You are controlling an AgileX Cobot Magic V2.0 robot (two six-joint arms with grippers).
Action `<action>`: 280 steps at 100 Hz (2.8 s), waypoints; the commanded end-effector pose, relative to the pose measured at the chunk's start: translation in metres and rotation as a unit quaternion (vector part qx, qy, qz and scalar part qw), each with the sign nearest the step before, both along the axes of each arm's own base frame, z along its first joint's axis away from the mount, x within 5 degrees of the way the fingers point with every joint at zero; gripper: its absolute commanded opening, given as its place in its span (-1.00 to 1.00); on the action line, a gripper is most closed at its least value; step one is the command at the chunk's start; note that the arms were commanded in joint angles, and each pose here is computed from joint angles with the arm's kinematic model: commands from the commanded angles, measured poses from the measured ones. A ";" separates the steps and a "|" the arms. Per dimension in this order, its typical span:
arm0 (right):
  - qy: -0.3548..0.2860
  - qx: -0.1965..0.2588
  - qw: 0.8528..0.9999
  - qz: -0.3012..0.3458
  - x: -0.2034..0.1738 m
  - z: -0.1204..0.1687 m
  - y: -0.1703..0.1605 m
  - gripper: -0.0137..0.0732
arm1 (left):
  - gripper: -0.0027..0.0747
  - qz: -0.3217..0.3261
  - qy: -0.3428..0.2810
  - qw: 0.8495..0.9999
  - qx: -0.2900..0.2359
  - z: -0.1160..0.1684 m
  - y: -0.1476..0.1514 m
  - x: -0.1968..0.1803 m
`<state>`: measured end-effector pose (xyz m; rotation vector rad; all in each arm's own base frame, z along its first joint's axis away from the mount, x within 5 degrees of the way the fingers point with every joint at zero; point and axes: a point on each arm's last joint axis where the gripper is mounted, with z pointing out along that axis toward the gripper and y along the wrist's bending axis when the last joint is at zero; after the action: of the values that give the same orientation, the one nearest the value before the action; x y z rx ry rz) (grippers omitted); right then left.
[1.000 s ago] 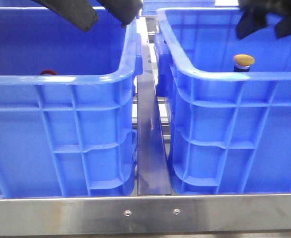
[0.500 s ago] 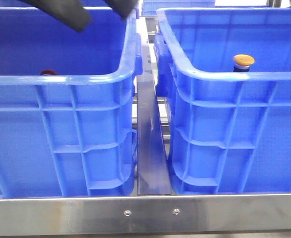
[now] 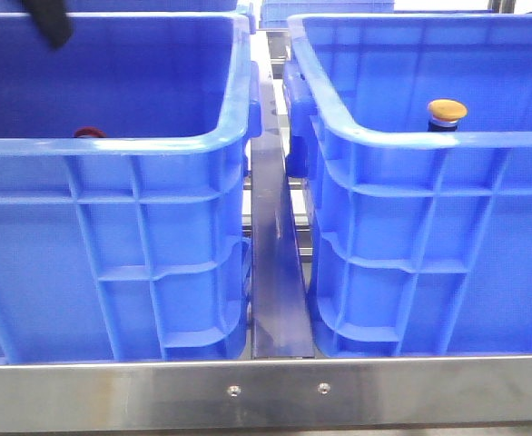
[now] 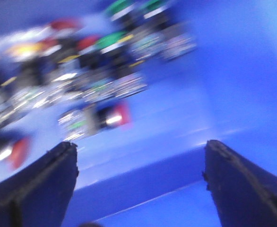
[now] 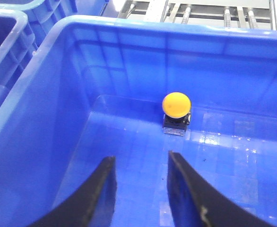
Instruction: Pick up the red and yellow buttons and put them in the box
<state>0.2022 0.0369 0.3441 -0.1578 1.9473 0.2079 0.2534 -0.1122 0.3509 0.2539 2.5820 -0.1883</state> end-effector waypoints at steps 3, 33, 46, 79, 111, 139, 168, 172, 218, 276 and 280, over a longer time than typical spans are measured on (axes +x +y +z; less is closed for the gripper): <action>-0.061 0.000 0.998 -0.012 -0.001 0.019 -0.003 -0.01 | 0.40 0.027 -0.014 1.000 -0.005 0.009 0.008 0.012; -0.066 0.000 0.998 -0.013 0.000 0.020 -0.003 -0.01 | 0.40 0.054 0.043 0.997 0.021 -0.012 0.009 0.060; -0.066 0.000 0.998 -0.013 0.000 0.020 -0.003 -0.01 | 0.40 0.049 0.053 0.997 0.030 -0.022 0.003 0.079; -0.066 0.000 0.998 -0.013 0.000 0.020 -0.003 -0.01 | 0.40 0.050 0.059 0.996 0.040 -0.051 -0.005 0.114; -0.066 0.000 0.998 -0.013 0.000 0.020 -0.003 -0.01 | 0.32 0.056 0.063 0.996 0.042 -0.061 -0.001 0.123; -0.066 0.000 0.998 -0.013 0.000 0.020 -0.003 -0.01 | -0.42 0.055 0.063 0.996 0.042 -0.061 -0.001 0.123; -0.066 0.000 0.998 -0.013 0.000 0.020 -0.003 -0.01 | -0.59 0.053 0.042 0.997 0.035 -0.050 -0.002 0.119; -0.066 0.000 0.998 -0.013 0.000 0.020 -0.003 -0.01 | -0.59 0.052 0.034 0.998 0.031 -0.043 -0.002 0.116; -0.066 0.000 0.998 -0.013 0.000 0.020 -0.003 -0.01 | -0.59 -0.002 -0.111 0.993 -0.028 0.038 -0.018 0.053; -0.065 0.003 0.998 -0.013 0.000 0.020 -0.003 0.00 | -0.59 -0.176 -0.137 0.971 -0.084 0.045 -0.089 -0.037; -0.064 0.011 0.998 -0.014 -0.001 0.020 -0.003 0.00 | -0.59 -0.186 -0.139 0.969 -0.083 0.045 -0.092 -0.040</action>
<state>0.2028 0.0366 0.3454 -0.1571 1.9323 0.2020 0.2238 -0.1983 0.3743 0.6239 2.3369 -0.4010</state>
